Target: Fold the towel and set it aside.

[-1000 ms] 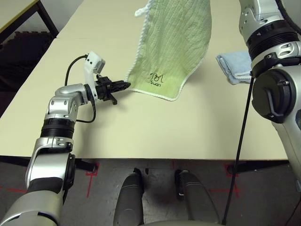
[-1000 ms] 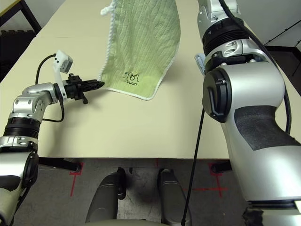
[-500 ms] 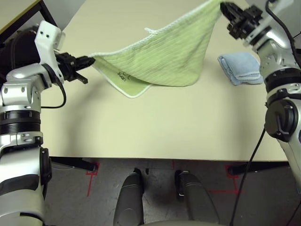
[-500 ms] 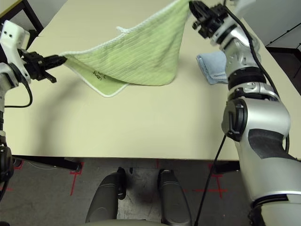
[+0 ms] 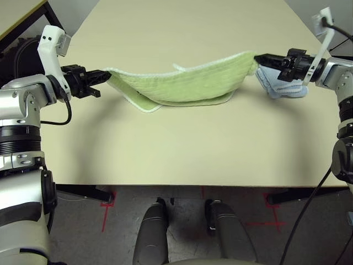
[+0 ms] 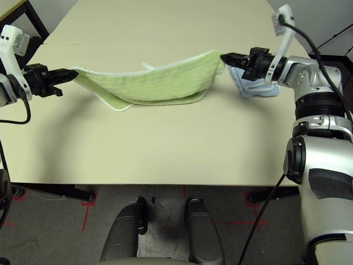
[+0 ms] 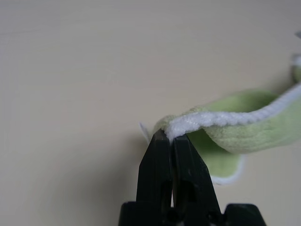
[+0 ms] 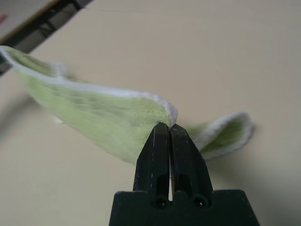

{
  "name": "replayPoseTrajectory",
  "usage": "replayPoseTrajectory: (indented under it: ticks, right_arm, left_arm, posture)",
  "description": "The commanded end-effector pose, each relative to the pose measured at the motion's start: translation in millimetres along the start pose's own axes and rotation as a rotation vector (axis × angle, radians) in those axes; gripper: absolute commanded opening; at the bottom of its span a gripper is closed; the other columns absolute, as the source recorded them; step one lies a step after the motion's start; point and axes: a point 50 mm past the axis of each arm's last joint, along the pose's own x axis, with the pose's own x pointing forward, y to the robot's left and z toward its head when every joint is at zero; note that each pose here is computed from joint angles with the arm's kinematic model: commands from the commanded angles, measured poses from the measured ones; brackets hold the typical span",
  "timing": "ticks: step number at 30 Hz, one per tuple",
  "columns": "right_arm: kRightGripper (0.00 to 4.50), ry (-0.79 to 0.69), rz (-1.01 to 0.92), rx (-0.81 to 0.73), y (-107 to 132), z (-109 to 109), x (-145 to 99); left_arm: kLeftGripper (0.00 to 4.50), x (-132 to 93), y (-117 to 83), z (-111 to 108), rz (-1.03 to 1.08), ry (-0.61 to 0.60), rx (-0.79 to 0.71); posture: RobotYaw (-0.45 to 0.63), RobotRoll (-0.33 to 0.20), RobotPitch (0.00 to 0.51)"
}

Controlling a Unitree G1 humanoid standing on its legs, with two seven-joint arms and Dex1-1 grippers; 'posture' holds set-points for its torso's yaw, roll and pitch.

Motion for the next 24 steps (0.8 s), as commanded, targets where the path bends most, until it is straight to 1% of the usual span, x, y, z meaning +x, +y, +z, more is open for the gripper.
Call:
replayPoseTrajectory:
  ticks: [1, 2, 3, 4, 5, 6, 7, 8, 11, 12, 13, 14, 15, 16, 18, 23, 24]
  right_arm:
    - [0.0, -0.187, -0.318, -0.191, -11, 25, 7]
    - [0.0, -0.281, -0.378, -0.238, -10, 35, 8]
    - [0.0, -0.345, -0.412, -0.264, -8, 41, 9]
    - [0.0, -0.464, -0.422, -0.304, -3, 52, 8]
    - [0.0, -0.548, -0.43, -0.33, 1, 59, 7]
    - [0.0, -0.634, -0.424, -0.337, 5, 65, 6]
    - [0.0, -0.681, -0.42, -0.356, 7, 67, 4]
    - [0.0, -0.692, -0.394, -0.393, 9, 66, 5]
    - [0.0, -0.671, -0.328, -0.465, 12, 56, 6]
    - [0.0, -0.641, -0.294, -0.471, 12, 51, 7]
    - [0.0, -0.612, -0.267, -0.483, 11, 45, 8]
    - [0.0, -0.564, -0.242, -0.488, 9, 38, 9]
    - [0.0, -0.52, -0.225, -0.488, 6, 30, 8]
    - [0.0, -0.487, -0.21, -0.493, 5, 24, 7]
    - [0.0, -0.406, -0.147, -0.503, 3, 13, 7]
    - [0.0, -0.174, 0.047, -0.552, 3, -14, 4]
    - [0.0, -0.13, 0.085, -0.562, 2, -18, 3]
  left_arm:
    - [0.02, 11, 9, 23, 0.17, -0.182, 0.08]
    - [0.02, 14, 7, 33, 0.204, -0.282, 0.108]
    - [0.02, 16, 6, 40, 0.224, -0.35, 0.126]
    - [0.02, 16, 2, 53, 0.241, -0.498, 0.118]
    - [0.02, 15, 0, 62, 0.256, -0.603, 0.106]
    - [0.02, 14, -6, 69, 0.249, -0.698, 0.136]
    - [0.02, 15, -9, 72, 0.233, -0.756, 0.118]
    - [0.02, 18, -13, 70, 0.216, -0.758, 0.145]
    - [0.02, 30, -19, 50, 0.137, -0.642, 0.219]
    - [0.02, 34, -19, 40, 0.097, -0.575, 0.211]
    - [0.02, 38, -20, 28, 0.043, -0.477, 0.205]
    - [0.02, 38, -20, 18, 0.0, -0.425, 0.233]
    - [0.02, 38, -19, 7, -0.04, -0.339, 0.234]
    - [0.02, 38, -18, -3, -0.075, -0.264, 0.231]
    - [0.02, 34, -17, -12, -0.126, -0.199, 0.261]
    - [0.02, 19, -14, -37, -0.28, 0.064, 0.2]
    - [0.02, 15, -13, -42, -0.306, 0.117, 0.207]
  posture:
    - [0.01, 0.0, 0.204]
    - [0.02, 0.0, 0.204]
    - [0.02, 0.0, 0.204]
    - [0.03, 0.0, 0.202]
    - [0.03, 0.0, 0.202]
    - [0.03, 0.0, 0.203]
    - [0.02, 0.0, 0.201]
    - [0.02, 0.0, 0.2]
    - [0.01, 0.0, 0.199]
    - [0.01, 0.0, 0.198]
    - [0.01, 0.0, 0.197]
    - [0.01, 0.0, 0.197]
    - [0.01, 0.0, 0.197]
    - [0.01, 0.0, 0.196]
    - [0.01, 0.0, 0.195]
    - [0.01, 0.0, 0.193]
    - [0.01, 0.0, 0.192]
